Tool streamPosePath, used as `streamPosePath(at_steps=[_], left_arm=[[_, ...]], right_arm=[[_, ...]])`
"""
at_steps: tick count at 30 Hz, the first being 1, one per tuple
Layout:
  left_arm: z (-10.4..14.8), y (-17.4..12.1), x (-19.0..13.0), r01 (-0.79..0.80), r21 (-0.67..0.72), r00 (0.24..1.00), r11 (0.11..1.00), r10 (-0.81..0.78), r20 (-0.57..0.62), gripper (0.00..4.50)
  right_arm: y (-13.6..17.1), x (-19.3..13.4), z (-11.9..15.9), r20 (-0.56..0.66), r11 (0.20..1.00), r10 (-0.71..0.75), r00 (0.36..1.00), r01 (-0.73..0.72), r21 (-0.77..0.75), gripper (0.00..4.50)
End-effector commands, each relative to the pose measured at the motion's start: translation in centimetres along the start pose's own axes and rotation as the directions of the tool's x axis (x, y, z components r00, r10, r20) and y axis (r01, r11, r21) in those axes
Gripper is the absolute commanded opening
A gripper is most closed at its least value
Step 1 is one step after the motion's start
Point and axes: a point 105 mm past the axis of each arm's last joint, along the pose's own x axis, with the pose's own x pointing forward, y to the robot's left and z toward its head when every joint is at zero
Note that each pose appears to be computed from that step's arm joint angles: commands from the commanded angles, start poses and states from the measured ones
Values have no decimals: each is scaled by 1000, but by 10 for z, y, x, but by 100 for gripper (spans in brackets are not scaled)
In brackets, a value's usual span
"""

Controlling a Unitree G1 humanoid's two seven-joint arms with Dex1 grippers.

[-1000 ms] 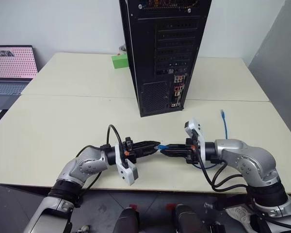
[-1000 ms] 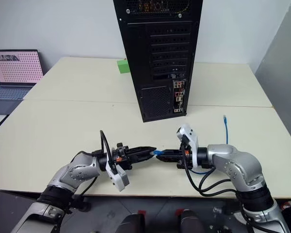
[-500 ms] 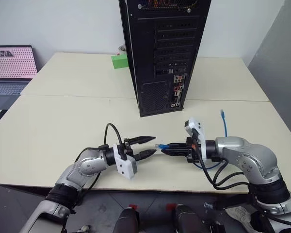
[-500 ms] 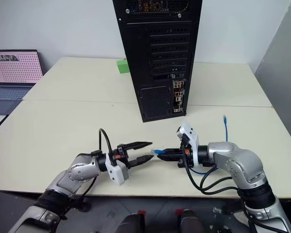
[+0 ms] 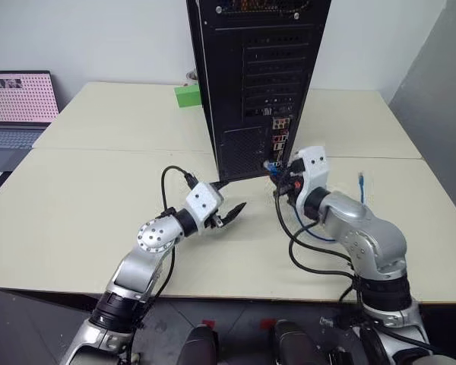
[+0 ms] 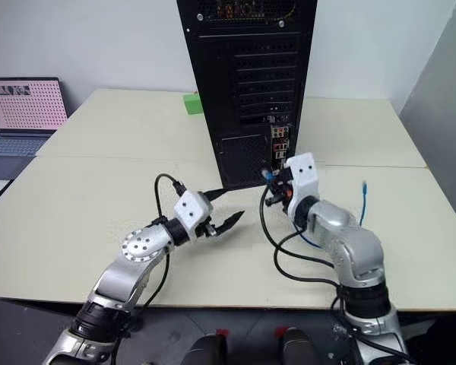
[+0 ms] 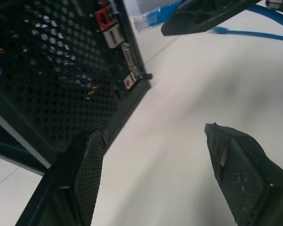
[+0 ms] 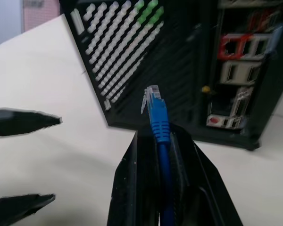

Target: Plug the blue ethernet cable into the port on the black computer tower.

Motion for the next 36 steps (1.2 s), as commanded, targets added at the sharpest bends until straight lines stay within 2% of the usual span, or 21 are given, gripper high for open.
streamPosePath(at_steps=[1,7,36], left_arm=[[26,10,5,-74,-37,996,997,75,43,350],[58,11,9,-101,-137,974,985,126,190,350],[47,8,7,-114,-87,979,990,127,162,350]], right_arm=[[-10,5,22,97,994,-104,990,105,-12,0],[-16,15,26,123,987,-159,980,160,-1,0],[-25,42,25,128,981,-191,973,193,-1,0]])
